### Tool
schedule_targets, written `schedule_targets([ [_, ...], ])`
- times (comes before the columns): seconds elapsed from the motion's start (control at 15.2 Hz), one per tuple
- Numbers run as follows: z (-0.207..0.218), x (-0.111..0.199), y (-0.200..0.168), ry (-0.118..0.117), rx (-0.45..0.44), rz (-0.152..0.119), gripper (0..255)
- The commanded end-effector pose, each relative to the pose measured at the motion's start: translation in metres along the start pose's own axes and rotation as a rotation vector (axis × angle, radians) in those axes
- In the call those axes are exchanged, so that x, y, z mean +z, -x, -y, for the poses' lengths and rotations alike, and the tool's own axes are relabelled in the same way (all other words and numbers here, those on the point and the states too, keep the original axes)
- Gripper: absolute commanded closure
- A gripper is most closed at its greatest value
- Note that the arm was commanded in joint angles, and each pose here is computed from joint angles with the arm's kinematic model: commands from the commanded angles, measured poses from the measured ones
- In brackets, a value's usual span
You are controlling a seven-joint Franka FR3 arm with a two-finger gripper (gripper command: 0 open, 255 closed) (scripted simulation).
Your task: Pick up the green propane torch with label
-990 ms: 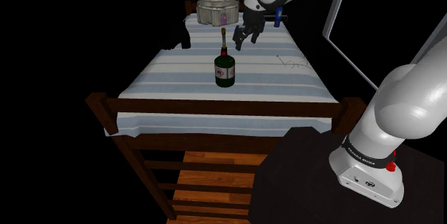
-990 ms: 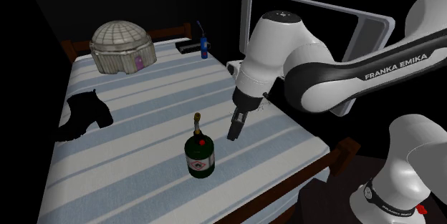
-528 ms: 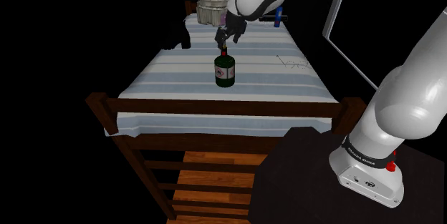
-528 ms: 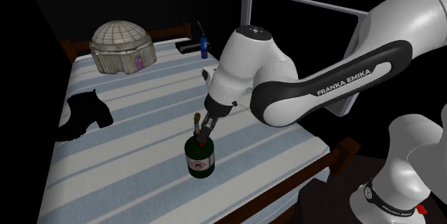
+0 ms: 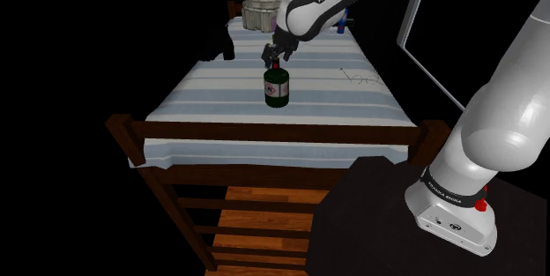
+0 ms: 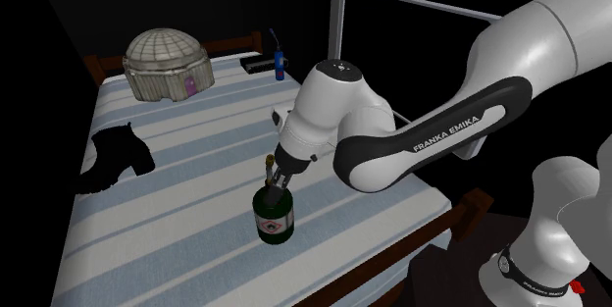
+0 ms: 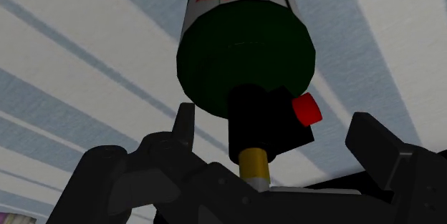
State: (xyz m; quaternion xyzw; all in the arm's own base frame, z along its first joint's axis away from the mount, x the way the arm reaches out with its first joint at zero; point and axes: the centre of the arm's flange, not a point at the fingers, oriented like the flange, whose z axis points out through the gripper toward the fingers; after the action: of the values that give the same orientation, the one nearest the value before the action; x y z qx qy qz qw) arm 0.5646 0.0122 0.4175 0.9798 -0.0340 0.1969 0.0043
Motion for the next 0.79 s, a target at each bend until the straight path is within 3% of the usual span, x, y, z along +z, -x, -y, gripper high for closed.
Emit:
schedule_targets([
  [0.0, 0.0001, 0.0062, 0.0036, 0.000, 0.000, -0.001, 0],
  [0.07, 0.0001, 0.0062, 0.0035, 0.000, 0.000, -0.001, 0],
  [0.13, 0.0000, 0.0059, 0.0037, 0.000, 0.000, -0.001, 255],
  [0.73, 0.0001, 0.0063, 0.0035, 0.000, 0.000, -0.001, 255],
])
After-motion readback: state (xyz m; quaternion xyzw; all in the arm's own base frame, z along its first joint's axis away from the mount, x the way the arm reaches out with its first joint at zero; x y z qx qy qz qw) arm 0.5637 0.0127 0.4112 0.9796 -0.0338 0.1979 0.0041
